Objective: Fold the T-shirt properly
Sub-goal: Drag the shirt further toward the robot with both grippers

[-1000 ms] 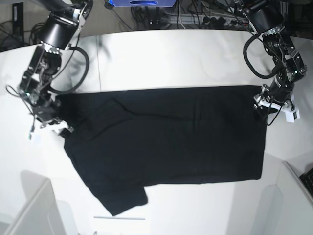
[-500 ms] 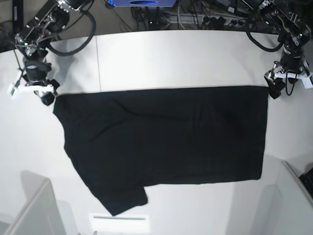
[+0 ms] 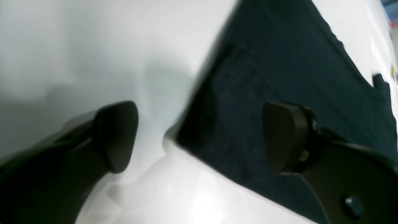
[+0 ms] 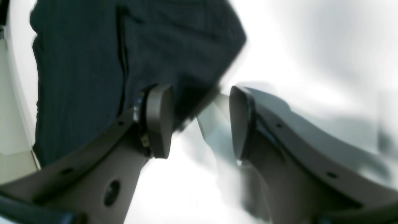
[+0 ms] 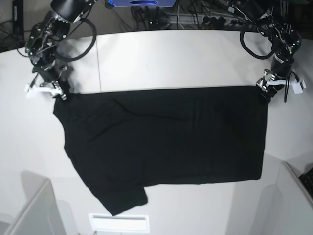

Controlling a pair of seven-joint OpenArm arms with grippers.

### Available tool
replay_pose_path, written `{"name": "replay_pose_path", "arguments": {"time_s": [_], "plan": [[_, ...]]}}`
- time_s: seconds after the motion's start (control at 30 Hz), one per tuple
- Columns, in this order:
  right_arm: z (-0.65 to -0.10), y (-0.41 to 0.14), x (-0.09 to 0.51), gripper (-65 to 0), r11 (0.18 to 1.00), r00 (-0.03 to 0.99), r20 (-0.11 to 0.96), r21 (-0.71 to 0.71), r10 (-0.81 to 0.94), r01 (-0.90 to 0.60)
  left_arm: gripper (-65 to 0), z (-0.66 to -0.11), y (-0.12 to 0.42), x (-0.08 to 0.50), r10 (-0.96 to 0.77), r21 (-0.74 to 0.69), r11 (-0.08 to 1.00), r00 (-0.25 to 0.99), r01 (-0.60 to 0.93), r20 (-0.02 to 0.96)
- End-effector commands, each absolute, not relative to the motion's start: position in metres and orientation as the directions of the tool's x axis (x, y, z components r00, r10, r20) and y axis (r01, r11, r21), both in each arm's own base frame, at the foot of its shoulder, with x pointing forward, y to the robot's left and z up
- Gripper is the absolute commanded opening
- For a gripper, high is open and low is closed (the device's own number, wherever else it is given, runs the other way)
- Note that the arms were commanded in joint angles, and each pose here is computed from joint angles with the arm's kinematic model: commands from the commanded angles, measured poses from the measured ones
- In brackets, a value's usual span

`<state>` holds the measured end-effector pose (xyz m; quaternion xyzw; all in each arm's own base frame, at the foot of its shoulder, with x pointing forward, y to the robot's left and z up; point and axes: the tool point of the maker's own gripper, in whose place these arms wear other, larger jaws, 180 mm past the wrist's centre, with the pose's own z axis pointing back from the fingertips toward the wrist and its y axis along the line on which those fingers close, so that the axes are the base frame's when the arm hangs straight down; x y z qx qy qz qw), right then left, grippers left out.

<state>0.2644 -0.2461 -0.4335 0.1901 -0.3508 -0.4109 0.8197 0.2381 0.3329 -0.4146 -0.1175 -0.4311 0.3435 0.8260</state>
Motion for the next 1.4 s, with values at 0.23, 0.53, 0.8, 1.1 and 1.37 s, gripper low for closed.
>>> {"name": "replay_pose_path", "arguments": {"time_s": [0.23,0.53,0.8,1.1,1.37], "plan": [[-0.437,-0.259,0.278,-37.5,0.587,0.395,0.434,0.6,-0.809,0.543,-4.3,-0.437,0.307,0.249,0.689,-0.518,0.725,0.464,-0.454,0.557],[-0.44,-0.259,0.275,-42.9,0.585,0.396,0.43,0.597,-0.811,0.55,-40.5,-0.443,0.304,0.248,0.7,-0.527,0.714,0.471,-0.46,0.537],[-0.437,-0.265,0.272,-65.0,0.598,0.4,0.444,0.586,-0.802,0.547,-65.0,-0.444,0.315,0.236,0.684,-0.494,0.73,0.489,-0.473,0.542],[-0.428,-0.275,0.238,-65.0,0.64,0.411,0.494,0.53,-0.766,0.556,-65.0,-0.452,0.318,0.204,0.668,-0.449,0.744,0.524,-0.496,0.529],[-0.426,-0.28,0.202,-65.0,0.672,0.444,0.513,0.468,-0.735,0.574,-65.0,-0.446,0.324,0.163,0.615,-0.364,0.786,0.573,-0.5,0.541]]}}
